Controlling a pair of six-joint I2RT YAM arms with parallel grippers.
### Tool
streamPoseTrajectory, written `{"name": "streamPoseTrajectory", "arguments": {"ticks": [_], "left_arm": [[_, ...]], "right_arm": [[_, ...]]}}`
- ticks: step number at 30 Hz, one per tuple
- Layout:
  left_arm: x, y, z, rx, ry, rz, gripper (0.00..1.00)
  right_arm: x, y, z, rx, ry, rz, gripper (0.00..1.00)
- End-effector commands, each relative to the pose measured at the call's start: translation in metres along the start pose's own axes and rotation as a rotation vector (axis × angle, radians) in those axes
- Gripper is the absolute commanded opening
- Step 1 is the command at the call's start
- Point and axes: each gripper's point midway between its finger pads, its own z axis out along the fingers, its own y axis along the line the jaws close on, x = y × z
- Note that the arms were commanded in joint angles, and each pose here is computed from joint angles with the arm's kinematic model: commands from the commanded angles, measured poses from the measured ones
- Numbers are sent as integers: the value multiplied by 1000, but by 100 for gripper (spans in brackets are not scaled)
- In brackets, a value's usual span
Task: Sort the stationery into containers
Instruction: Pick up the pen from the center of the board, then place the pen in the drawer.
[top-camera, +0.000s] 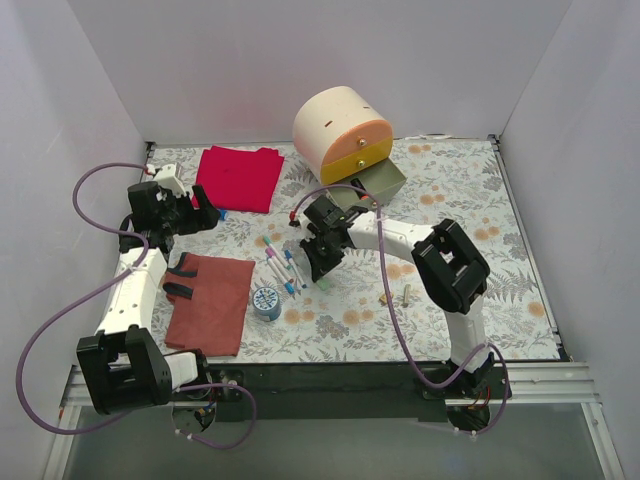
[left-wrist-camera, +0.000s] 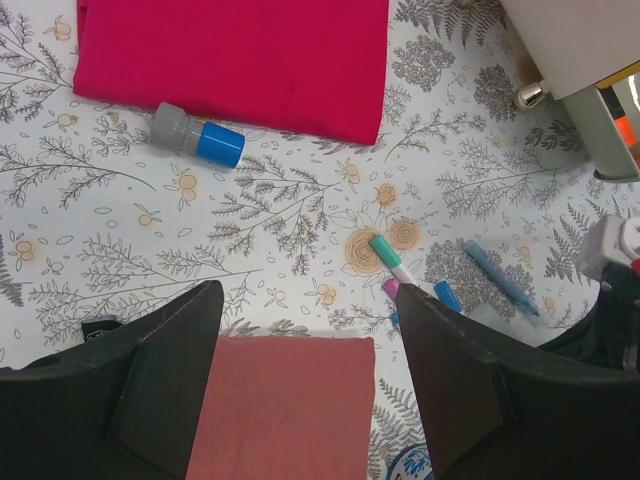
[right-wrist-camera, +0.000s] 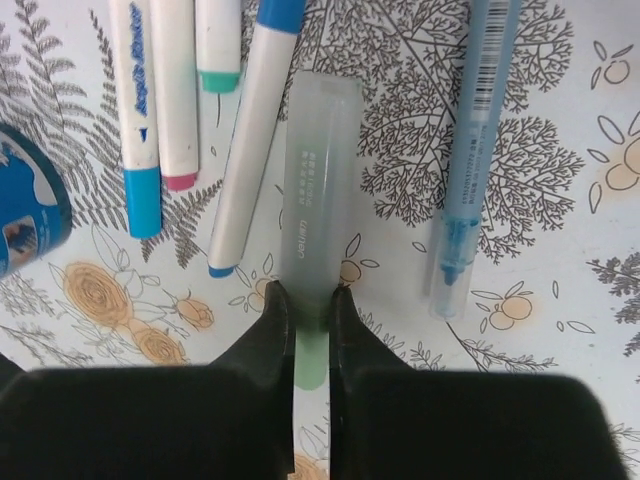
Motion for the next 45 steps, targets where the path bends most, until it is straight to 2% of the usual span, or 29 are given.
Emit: {"name": "streamPoseTrajectory", "arguments": {"ticks": [1, 6, 9, 14, 16, 19, 23, 28, 31, 37, 40, 44, 45], "left_arm": [[-26, -5, -2, 6, -64, 36, 70], [-36, -5, 0, 14, -88, 49, 70], [-42, -8, 1, 22, -101, 53, 70], [-48, -10, 3, 34, -106, 53, 70], [-51, -9, 3, 34, -109, 54, 70], [-52, -10, 5, 37, -109, 57, 70], [-51, -11, 5, 43, -105, 49, 70], [-48, -10, 4, 41, -97, 41, 70], [-47, -8, 4, 33, -95, 44, 70], [-46, -7, 3, 21, -91, 45, 70], [-45, -7, 2, 19, -87, 46, 70], [-43, -4, 2, 9, -84, 47, 70], [-44, -4, 1, 8, -85, 48, 70]], "right_arm": [[23, -22, -29, 82, 37, -141, 1], [-2, -44, -102, 154, -89, -146, 1], [-20, -58, -139, 189, -130, -247, 1], [-73, -84, -192, 356, -263, -655, 1], [-85, -105, -209, 458, -323, -712, 1], [-94, -125, -221, 553, -336, -829, 1], [-110, -146, -232, 659, -350, -893, 1], [-129, -168, -228, 806, -306, -1067, 1], [-136, -176, -222, 844, -296, -1155, 1], [-147, -190, -205, 840, -281, -1180, 1], [-150, -198, -198, 845, -267, -1156, 14], [-151, -203, -194, 847, -259, -1143, 40], [-151, -202, -194, 846, -262, -1137, 43]]}}
